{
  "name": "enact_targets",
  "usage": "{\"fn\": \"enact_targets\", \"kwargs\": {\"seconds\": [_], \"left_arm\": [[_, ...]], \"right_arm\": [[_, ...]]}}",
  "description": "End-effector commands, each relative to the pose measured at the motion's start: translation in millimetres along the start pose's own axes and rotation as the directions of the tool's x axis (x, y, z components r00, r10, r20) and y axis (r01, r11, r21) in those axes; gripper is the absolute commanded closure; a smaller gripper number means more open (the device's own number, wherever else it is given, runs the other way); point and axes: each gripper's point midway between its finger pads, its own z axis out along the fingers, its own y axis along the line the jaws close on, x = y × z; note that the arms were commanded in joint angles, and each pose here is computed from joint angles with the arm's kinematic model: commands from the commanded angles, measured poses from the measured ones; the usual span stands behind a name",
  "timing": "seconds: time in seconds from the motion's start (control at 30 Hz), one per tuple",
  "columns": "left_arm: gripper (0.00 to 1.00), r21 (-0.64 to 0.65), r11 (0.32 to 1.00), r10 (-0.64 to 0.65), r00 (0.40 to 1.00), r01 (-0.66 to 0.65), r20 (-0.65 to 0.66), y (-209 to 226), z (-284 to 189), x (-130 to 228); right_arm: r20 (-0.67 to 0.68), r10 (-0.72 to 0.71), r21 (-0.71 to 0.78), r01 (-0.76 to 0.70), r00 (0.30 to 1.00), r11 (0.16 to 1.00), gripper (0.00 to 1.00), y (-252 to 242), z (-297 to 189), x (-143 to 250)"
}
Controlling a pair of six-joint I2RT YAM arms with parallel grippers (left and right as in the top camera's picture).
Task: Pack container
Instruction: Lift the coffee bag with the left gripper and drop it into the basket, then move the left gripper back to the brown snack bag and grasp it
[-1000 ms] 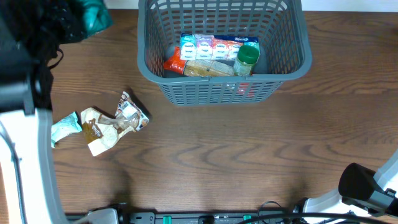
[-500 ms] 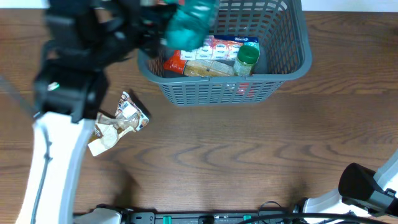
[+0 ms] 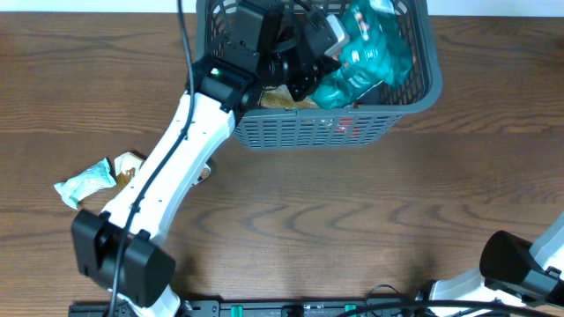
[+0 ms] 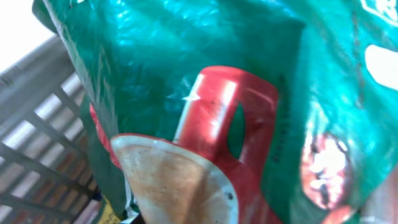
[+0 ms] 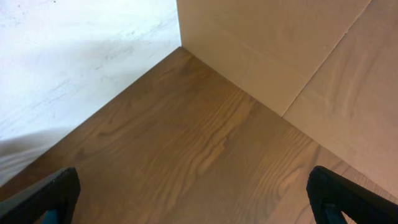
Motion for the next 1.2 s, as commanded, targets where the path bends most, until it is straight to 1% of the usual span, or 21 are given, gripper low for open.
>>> {"fn": "enact_targets", "kwargs": {"seconds": [0.0,0.2,0.37,0.4,0.47,0.5,0.53,0.7,0.83,0.9,0.93,0.97,1.03,1.1,1.17], "left_arm": [[0.94,0.027,0.996,0.081,0.996,-0.082,0.02,3,11,-4],[0.94,0.056,0.997,0.056,0.998,-0.054,-0.036,8,37,26],[0.94,0.056,0.998,0.045,0.998,-0.042,-0.054,10,43,34],[0.86,0.054,0.998,0.044,0.998,-0.041,-0.052,10,42,33],[0.38,0.051,0.998,0.047,0.998,-0.045,-0.046,9,39,30],[0.16,0.05,0.998,0.049,0.998,-0.047,-0.042,9,38,28],[0.01,0.046,0.998,0.044,0.998,-0.042,-0.039,9,36,26],[0.01,0.01,1.0,0.001,1.0,-0.001,-0.008,15,16,10],[0.02,-0.056,0.998,-0.026,0.998,0.029,0.049,27,-22,-14],[0.02,-0.126,0.991,-0.033,0.996,0.043,0.082,39,-50,-28],[0.01,-0.192,0.979,-0.048,0.994,0.066,0.095,49,-68,-34],[0.01,-0.268,0.959,-0.063,0.992,0.089,0.105,61,-87,-38],[0.02,-0.444,0.88,-0.117,0.984,0.165,0.135,87,-130,-42],[0.02,-0.599,0.767,-0.172,0.973,0.231,0.155,108,-178,-36],[0.02,-0.708,0.646,-0.24,0.956,0.285,0.167,118,-220,-21]], "right_arm": [[0.011,0.019,0.009,-0.019,1.0,1.0,0.01,-5,-5,-2],[0.011,0.019,0.009,-0.019,1.0,1.0,0.01,-5,-5,-2],[0.011,0.019,0.009,-0.019,1.0,1.0,0.01,-5,-5,-2],[0.011,0.019,0.009,-0.019,1.0,1.0,0.01,-5,-5,-2],[0.011,0.019,0.009,-0.019,1.0,1.0,0.01,-5,-5,-2],[0.011,0.019,0.009,-0.019,1.0,1.0,0.01,-5,-5,-2],[0.011,0.019,0.009,-0.019,1.0,1.0,0.01,-5,-5,-2],[0.011,0.019,0.009,-0.019,1.0,1.0,0.01,-5,-5,-2],[0.011,0.019,0.009,-0.019,1.0,1.0,0.01,-5,-5,-2],[0.011,0.019,0.009,-0.019,1.0,1.0,0.01,-5,-5,-2],[0.011,0.019,0.009,-0.019,1.0,1.0,0.01,-5,-5,-2],[0.011,0.019,0.009,-0.019,1.0,1.0,0.01,-5,-5,-2],[0.011,0.019,0.009,-0.019,1.0,1.0,0.01,-5,-5,-2],[0.011,0.019,0.009,-0.019,1.0,1.0,0.01,-5,-5,-2],[0.011,0.019,0.009,-0.019,1.0,1.0,0.01,-5,-5,-2]]}}
